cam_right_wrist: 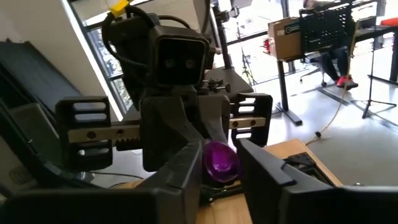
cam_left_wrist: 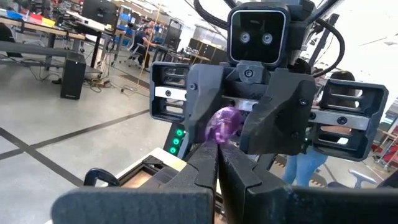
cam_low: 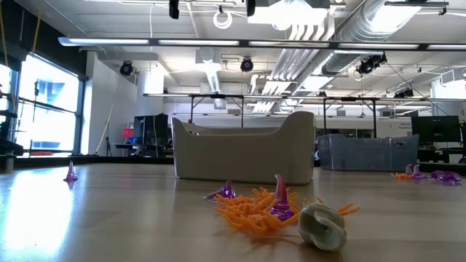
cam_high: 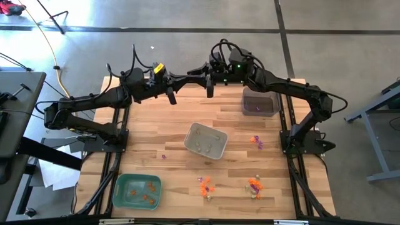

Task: Sort Halloween decoration
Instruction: Put the violet witch hat toy into the black bin

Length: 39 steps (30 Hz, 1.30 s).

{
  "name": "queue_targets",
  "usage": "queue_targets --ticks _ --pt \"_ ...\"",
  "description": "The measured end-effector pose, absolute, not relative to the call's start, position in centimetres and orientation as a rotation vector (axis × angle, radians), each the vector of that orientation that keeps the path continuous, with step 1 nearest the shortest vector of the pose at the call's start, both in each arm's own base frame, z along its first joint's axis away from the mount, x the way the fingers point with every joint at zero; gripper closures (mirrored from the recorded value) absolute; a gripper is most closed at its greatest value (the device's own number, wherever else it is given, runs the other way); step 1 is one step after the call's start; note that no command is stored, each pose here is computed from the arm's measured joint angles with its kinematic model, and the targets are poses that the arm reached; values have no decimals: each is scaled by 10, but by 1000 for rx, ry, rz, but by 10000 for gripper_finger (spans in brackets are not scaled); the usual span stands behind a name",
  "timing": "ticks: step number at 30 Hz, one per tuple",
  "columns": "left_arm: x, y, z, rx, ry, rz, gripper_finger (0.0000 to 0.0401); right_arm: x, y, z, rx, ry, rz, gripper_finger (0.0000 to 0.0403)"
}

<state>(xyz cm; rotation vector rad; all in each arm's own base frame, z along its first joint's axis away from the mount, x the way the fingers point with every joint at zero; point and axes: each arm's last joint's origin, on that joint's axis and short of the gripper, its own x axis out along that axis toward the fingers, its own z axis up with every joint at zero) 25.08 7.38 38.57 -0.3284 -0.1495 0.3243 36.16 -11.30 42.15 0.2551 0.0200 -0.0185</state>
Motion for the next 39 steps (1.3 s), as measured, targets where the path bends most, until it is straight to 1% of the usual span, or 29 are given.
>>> queue_targets --ticks 6,9,22,39 --pt "251 74 386 -334 -149 323 401 361 -112 422 235 24 16 352" --pt "251 74 386 -334 -150 323 401 361 -112 422 235 24 18 365" --pt "251 72 385 -333 -146 319 401 360 -115 422 234 24 14 364" --pt "251 72 385 -325 -137 320 401 354 -132 421 229 18 -38 364"
